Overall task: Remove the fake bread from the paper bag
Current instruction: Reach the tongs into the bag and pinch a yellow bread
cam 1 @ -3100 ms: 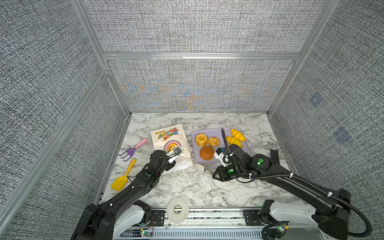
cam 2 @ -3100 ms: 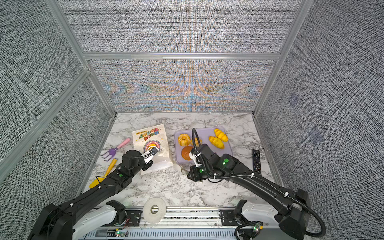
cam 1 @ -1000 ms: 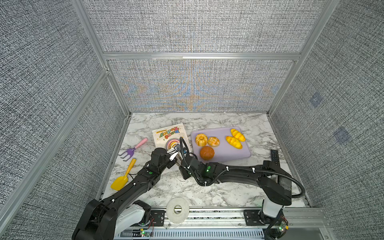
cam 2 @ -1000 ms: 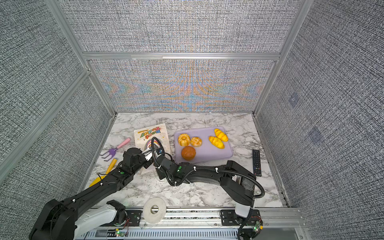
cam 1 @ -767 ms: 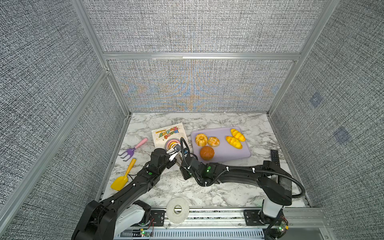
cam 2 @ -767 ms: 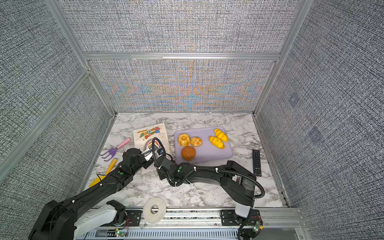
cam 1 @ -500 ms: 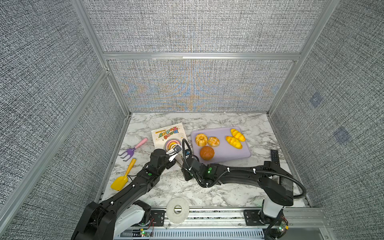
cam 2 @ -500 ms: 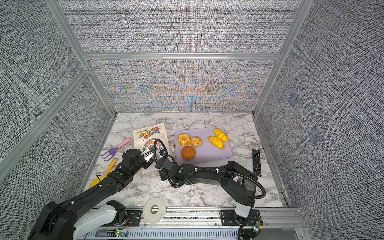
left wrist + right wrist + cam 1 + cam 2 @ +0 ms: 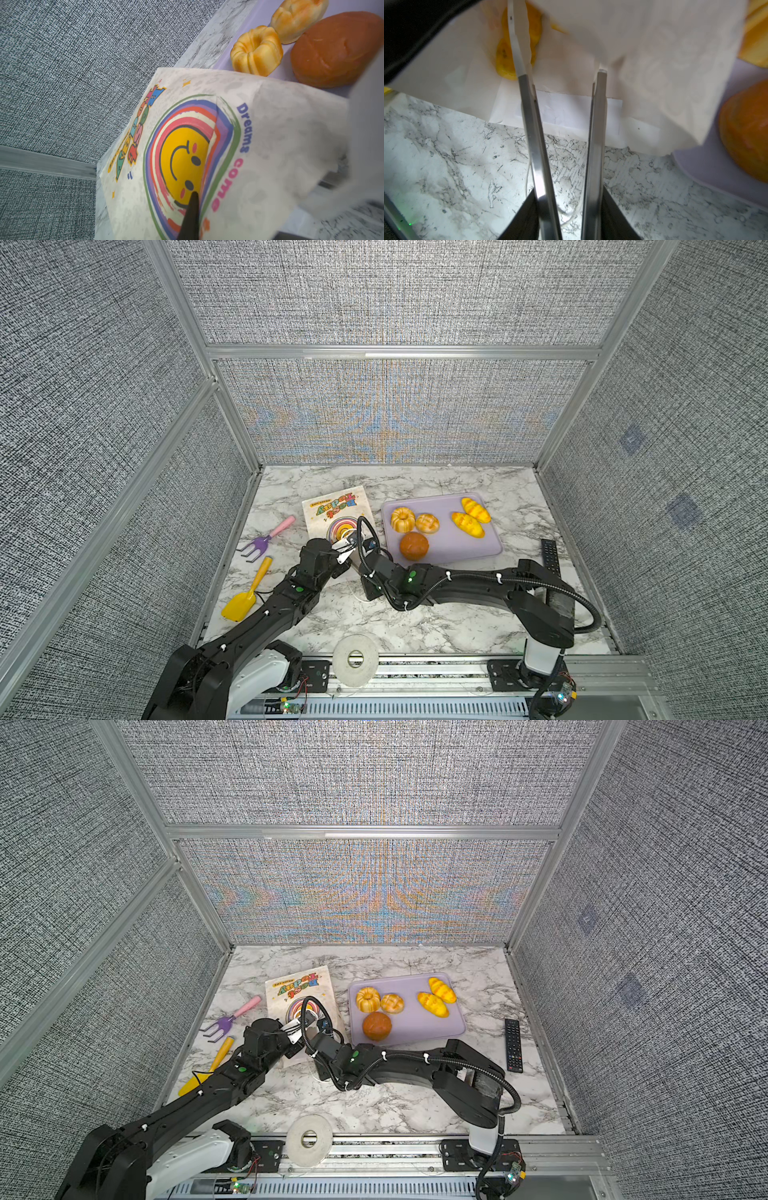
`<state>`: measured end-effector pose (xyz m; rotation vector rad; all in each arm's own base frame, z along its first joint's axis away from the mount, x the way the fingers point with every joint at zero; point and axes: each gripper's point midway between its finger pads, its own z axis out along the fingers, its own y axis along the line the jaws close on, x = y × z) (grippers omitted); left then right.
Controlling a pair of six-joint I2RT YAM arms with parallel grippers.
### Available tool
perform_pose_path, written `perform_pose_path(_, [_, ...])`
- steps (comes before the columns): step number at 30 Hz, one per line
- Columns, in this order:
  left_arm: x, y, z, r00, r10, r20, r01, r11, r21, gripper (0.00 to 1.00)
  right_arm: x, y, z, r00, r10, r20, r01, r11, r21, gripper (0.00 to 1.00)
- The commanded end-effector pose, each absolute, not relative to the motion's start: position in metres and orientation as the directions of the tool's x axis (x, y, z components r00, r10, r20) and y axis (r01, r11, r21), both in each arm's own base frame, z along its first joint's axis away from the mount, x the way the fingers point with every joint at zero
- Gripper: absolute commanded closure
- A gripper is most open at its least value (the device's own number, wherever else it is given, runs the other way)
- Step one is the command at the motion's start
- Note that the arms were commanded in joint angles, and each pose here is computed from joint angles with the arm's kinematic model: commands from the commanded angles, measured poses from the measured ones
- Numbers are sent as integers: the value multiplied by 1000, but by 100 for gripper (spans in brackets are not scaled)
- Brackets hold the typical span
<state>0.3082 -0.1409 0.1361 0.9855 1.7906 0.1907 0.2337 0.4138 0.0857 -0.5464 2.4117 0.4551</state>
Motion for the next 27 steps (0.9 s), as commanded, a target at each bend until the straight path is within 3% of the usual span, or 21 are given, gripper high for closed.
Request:
perform_pose_path(1, [309,-141,139,-124,686,-717,522,660,541,100,232,418,93,-732,-241,-638,-479,847,229,58])
perform_pose_path(16, [309,-140,138,-130,686,-716,520,661,540,100,204,435,132,-718,-263,-645,-549,784,291,58])
perform_pose_path(27, [308,-139,137,-132,686,-716,520,662,539,100,204,420,136,-712,-250,-656,-521,814,256,59])
